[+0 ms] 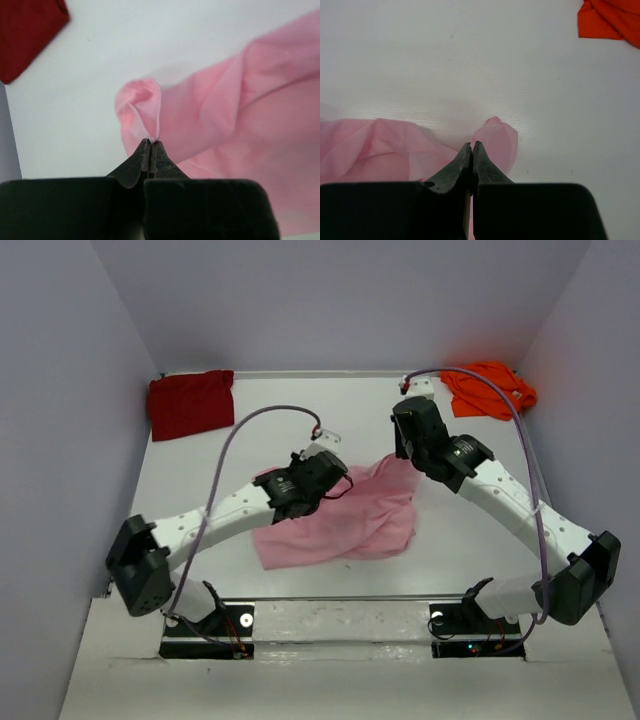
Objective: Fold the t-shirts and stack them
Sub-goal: Flatten the tshirt out
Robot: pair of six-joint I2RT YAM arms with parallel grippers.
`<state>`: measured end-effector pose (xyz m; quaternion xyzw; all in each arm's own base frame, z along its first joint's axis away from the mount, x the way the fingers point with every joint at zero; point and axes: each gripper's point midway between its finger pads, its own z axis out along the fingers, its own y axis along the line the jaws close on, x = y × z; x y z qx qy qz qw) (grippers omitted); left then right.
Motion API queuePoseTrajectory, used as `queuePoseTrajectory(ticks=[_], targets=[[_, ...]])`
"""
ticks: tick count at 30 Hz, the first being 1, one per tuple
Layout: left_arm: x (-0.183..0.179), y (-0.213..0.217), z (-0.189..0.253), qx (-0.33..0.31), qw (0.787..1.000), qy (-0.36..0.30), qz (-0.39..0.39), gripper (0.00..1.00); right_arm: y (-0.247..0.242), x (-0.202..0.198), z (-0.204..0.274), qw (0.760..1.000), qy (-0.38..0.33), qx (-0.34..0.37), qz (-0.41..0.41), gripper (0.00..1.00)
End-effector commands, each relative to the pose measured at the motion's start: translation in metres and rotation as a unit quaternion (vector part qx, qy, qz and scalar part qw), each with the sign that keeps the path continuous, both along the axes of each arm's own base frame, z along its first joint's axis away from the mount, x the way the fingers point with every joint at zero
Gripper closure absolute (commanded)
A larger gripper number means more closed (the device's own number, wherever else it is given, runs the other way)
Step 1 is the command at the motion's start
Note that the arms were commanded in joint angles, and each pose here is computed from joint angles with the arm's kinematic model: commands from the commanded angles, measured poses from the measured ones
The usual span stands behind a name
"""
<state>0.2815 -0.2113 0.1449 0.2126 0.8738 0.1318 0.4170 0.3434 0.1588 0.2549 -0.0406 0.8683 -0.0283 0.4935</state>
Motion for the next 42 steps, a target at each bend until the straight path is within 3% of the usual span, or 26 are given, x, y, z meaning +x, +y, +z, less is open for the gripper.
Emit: queuePoseTrajectory(ticks=[1, 5, 10, 21, 35, 42], targets=[[0.001, 0.037, 0.105, -0.096, 0.985, -0.123, 0.069, 1.0, -0.003, -0.004, 0.043, 0.999, -0.047, 0.026, 0.0, 1.0], [-0.013, 0.073, 0.149, -0.119, 0.972, -0.173, 0.106, 1.0, -0.008, -0.01, 0.062, 0.997, -0.062, 0.038, -0.001, 1.0], [-0.039, 0.107, 0.198, -0.201, 0.95, -0.214, 0.108, 1.0, -0.02, -0.023, 0.097, 0.995, -0.086, 0.045, -0.009, 1.0], [-0.08, 0.183, 0.282, -0.243, 0.919, -0.276, 0.144, 1.0, -0.083, -0.069, 0.202, 0.98, -0.177, 0.062, -0.062, 1.0], [-0.072, 0.159, 0.328, -0.264, 0.917, -0.284, 0.093, 1.0, -0.09, -0.087, 0.263, 0.972, -0.213, 0.091, -0.038, 1.0], [-0.063, 0.152, 0.364, -0.251, 0.909, -0.314, 0.108, 1.0, -0.057, -0.051, 0.267, 0.975, -0.206, 0.078, -0.018, 1.0]])
